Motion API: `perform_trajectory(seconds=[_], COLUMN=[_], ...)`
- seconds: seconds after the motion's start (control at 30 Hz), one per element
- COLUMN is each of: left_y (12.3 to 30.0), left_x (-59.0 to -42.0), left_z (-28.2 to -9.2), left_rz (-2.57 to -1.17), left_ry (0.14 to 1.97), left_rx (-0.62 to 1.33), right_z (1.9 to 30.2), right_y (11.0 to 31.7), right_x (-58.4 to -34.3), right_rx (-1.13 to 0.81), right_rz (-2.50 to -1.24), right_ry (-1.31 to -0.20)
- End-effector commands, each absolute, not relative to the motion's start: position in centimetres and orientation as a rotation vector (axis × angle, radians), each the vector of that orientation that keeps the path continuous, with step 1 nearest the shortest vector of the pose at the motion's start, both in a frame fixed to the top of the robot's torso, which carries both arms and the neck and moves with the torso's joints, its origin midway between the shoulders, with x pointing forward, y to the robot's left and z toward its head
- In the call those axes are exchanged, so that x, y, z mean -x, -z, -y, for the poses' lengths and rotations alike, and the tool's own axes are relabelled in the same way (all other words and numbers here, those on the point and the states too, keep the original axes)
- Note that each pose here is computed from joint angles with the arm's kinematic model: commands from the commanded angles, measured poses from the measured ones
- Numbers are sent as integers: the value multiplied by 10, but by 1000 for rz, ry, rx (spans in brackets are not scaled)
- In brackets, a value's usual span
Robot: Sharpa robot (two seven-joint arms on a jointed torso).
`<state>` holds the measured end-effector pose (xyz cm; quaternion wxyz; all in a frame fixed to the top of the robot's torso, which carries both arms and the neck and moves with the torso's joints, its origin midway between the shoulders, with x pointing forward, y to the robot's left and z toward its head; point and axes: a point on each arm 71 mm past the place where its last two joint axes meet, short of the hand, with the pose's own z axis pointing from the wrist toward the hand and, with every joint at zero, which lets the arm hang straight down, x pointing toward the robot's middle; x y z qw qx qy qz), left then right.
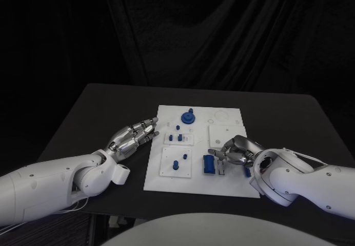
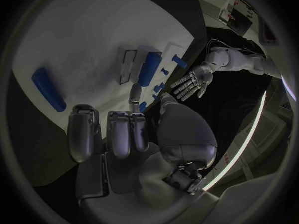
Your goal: Assemble the parts on the task board
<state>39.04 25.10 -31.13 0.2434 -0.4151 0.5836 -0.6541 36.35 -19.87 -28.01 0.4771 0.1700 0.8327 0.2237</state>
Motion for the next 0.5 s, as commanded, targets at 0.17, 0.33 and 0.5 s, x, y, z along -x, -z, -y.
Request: perform_trajectory(seconds=[0.17,0.33,0.5], left_y=[310,310,310], left_x=[-390,-390,-389], left_z=[-251,-251,-252], left_rz=[-1571,-1570,-1570], left_ry=[1807,1804,1800], left_rx=[1131,1131,1132], right_z=[201,218,238], right_y=[261,257,256], right_x=[-362,-361,-360], right_rx=[-402,-407,-396], right_rz=[-1987,-2041,-2070], right_ry=[-623,-550,-444])
